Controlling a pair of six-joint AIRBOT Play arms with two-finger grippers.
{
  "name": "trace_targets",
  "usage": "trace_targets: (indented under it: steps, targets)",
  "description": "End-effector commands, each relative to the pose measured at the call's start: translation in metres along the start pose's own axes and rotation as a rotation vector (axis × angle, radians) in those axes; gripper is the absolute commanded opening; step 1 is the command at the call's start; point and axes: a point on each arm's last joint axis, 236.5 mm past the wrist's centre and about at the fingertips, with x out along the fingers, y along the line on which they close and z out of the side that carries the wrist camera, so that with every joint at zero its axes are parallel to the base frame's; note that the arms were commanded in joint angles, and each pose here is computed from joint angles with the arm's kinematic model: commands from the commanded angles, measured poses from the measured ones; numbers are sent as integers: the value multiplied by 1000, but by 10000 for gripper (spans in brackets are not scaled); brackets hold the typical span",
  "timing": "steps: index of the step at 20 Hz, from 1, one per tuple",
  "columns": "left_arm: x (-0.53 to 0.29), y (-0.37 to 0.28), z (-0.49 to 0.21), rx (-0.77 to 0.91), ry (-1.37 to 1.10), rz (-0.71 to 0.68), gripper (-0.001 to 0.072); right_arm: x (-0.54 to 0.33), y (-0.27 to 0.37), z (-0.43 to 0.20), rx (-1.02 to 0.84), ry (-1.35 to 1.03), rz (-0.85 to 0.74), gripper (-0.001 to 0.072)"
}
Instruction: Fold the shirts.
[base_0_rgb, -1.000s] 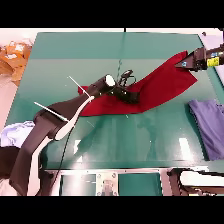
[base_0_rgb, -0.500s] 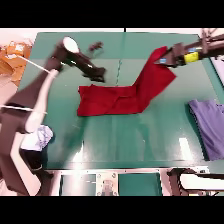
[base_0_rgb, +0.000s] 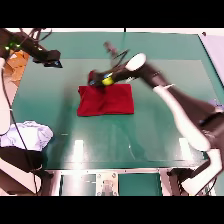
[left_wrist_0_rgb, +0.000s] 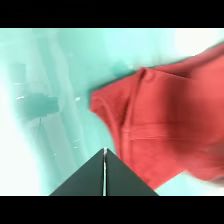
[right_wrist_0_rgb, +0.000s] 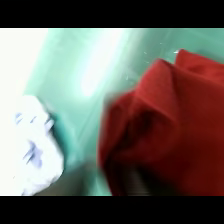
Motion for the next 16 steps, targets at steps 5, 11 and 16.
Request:
trace_targets:
  steps: [5,11,16]
  targets:
    - [-12,20,-7,6,9,17,26,-5,-42,44,104,-124,-31,354]
    - [-12,21,-7,3,9,20,26,-175,-171,34,230,43,-209,389]
    - [-12,21,-7,-39,8,21,26,-194,-270,-60,492,151,-279,523]
